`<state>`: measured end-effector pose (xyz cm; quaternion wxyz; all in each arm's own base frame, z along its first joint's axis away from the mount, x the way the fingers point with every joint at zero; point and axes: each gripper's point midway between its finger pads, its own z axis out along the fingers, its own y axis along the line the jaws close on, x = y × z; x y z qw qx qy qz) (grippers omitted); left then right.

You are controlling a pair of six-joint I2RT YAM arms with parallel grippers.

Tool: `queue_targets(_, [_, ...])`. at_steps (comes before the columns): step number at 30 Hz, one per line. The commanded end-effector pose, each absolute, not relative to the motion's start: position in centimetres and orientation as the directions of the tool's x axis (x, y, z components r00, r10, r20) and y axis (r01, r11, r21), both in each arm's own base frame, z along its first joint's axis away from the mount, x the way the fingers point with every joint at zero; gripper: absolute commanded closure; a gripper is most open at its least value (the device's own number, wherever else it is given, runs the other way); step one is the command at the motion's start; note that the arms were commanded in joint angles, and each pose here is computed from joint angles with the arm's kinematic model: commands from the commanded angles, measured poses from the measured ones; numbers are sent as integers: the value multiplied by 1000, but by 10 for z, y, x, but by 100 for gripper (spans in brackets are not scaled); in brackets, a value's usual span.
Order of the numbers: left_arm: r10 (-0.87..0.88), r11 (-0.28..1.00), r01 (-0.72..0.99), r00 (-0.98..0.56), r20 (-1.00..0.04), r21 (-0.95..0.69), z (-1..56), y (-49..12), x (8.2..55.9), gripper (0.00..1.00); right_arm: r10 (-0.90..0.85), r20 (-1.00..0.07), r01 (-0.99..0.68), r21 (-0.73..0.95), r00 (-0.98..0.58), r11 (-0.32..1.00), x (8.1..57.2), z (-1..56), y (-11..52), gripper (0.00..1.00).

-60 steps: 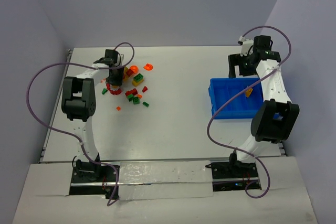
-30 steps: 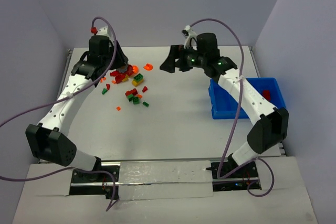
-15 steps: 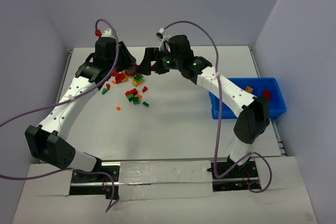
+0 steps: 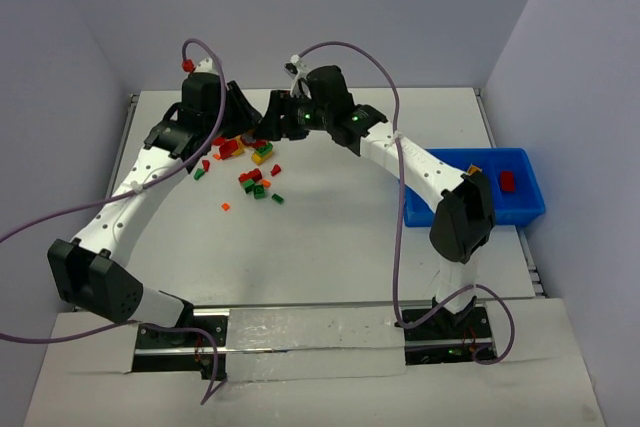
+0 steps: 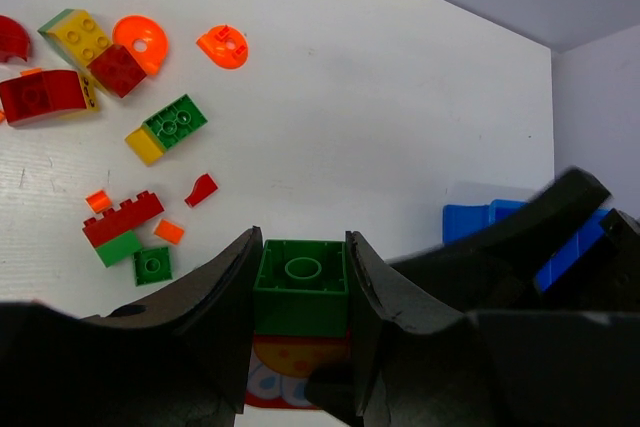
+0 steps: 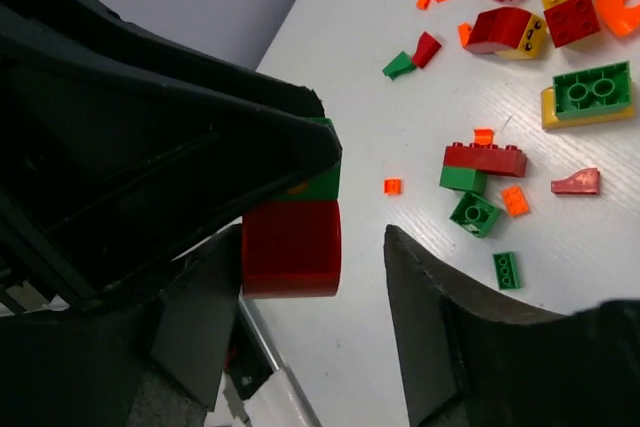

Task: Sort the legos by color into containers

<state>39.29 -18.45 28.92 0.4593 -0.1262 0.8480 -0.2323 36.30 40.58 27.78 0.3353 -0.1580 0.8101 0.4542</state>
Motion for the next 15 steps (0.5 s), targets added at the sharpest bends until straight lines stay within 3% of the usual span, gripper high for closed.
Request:
queue_targets(1, [-463,831,44,-498,-734,-554,314,-191,393,100,78,-714,-603,640,-696,477,365,301,419,57])
queue_targets(4, [-468,840,18,-480,-742,-542,312,-185,395,100,69,-695,-596,659,-716,458,358,298,419,81])
queue_targets(8, [-483,844,6,-425,-765,-536,323,-176,403,100,66,-676,-588,680,-734,439,345,297,415,96])
queue_targets(15, [-544,832,-59,-291,-787,-552,353,-138,434,100,35,-671,-585,669,-740,458,318,286,387,100])
